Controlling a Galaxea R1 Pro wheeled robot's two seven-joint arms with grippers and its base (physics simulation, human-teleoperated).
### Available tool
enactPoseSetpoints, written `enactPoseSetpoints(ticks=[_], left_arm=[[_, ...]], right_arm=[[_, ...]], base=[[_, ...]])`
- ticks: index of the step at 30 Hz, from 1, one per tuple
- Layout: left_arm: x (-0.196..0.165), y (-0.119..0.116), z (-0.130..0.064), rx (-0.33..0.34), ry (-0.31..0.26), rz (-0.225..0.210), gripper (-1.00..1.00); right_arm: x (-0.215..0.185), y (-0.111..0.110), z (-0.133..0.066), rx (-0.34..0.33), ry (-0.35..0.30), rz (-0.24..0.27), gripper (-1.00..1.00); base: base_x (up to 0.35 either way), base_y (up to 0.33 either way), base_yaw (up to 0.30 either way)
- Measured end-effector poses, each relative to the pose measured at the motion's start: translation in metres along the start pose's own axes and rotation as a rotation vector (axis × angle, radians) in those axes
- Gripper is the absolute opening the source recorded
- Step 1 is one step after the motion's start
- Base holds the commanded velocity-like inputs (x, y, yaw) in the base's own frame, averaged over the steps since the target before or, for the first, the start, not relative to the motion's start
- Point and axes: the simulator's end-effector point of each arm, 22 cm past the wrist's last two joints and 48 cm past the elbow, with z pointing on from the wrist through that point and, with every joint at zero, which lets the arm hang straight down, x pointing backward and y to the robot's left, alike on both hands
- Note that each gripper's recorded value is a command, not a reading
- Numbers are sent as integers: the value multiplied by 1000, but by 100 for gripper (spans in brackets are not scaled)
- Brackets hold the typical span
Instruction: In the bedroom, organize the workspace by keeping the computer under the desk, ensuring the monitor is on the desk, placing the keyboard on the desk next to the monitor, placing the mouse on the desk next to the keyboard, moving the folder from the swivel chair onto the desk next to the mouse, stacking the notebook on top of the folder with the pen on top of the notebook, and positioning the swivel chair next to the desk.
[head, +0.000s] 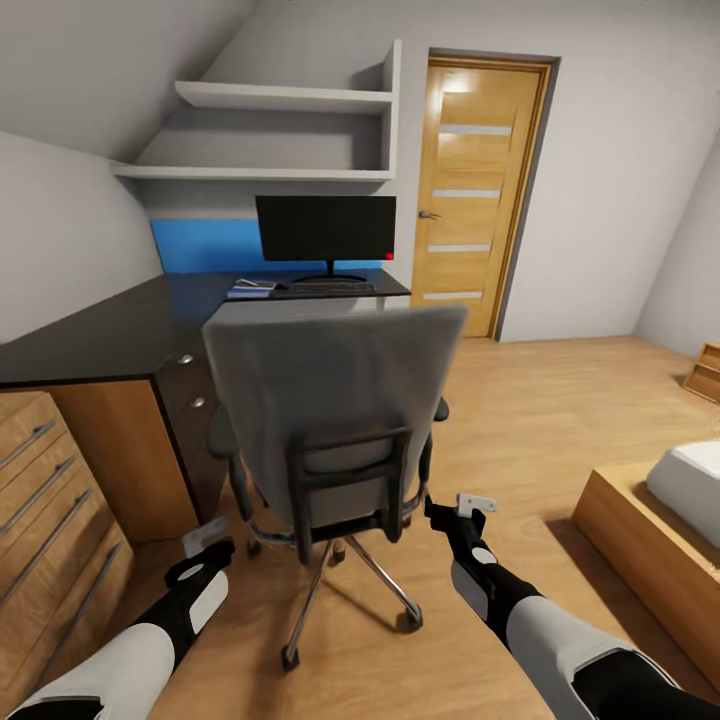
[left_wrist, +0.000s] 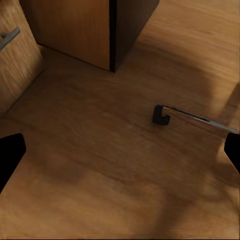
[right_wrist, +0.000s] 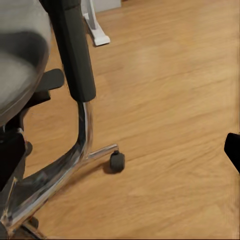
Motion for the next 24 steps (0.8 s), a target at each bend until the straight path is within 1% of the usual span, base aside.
enactPoseSetpoints(ticks=[14,19,24], left_arm=[[0,0,0,1,0,-1,100],[0,0,0,2,1,0,100],[2,-1,0,3,4,-1,100]], right_arm=[[0,1,0,-1,0,0,100],[0,1,0,-1,0,0,100],[0,1,0,-1,0,-1,100]], base=[[-332,-7,0],[-335,-89,0],[-311,-159,0]])
